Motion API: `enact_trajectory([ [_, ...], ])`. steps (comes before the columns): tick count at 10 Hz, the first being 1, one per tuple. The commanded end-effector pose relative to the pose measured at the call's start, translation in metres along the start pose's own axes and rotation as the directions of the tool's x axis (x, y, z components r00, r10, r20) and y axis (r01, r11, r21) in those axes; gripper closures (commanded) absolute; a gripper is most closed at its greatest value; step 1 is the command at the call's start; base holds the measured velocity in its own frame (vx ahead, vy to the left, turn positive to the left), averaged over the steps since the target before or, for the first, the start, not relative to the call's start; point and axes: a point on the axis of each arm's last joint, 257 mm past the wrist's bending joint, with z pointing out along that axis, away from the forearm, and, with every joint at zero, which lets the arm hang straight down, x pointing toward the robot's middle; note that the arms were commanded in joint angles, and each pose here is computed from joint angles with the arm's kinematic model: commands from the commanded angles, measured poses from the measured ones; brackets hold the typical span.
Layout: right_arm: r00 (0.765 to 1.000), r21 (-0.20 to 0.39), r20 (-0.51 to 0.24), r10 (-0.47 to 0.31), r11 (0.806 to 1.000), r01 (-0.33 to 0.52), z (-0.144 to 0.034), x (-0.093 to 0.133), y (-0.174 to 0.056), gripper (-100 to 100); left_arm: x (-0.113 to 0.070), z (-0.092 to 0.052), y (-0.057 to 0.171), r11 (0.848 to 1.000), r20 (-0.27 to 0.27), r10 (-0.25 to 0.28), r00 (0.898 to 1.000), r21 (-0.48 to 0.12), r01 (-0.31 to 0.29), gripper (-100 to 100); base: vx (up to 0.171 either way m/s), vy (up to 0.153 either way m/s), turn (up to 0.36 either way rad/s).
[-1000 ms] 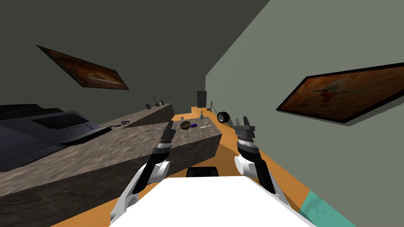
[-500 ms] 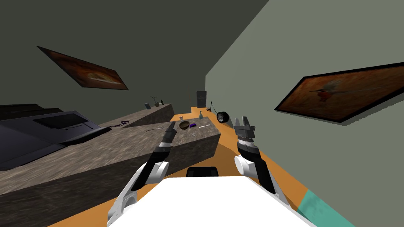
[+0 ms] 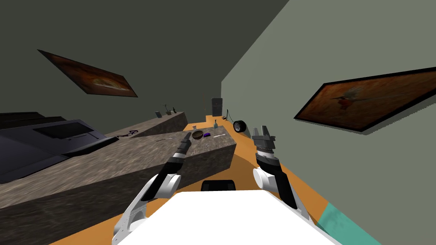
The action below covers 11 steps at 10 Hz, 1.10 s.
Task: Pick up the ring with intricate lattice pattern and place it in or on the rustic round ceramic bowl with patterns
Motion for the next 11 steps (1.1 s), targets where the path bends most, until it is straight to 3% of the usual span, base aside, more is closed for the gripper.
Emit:
enact_trajectory([
  [1, 1.0, 0.0, 0.0, 0.0, 1.0, 0.0, 0.0, 0.0, 0.0, 0, 0.003, 0.0, 0.011, 0.999, -0.013, 0.002, 1.0, -0.044, -0.002, -100, -0.011, -0.046, -0.004],
  [5, 1.0, 0.0, 0.0, 0.0, 1.0, 0.0, 0.0, 0.0, 0.0, 0, 0.009, -0.002, 0.041, 0.988, -0.059, 0.008, 0.998, -0.155, -0.017, -100, -0.009, -0.05, -0.017],
  [11, 1.0, 0.0, 0.0, 0.0, 1.0, 0.0, 0.0, 0.0, 0.0, 0, 0.015, -0.013, 0.087, 0.945, -0.135, 0.018, 0.991, -0.322, -0.061, -100, -0.002, -0.056, -0.025],
])
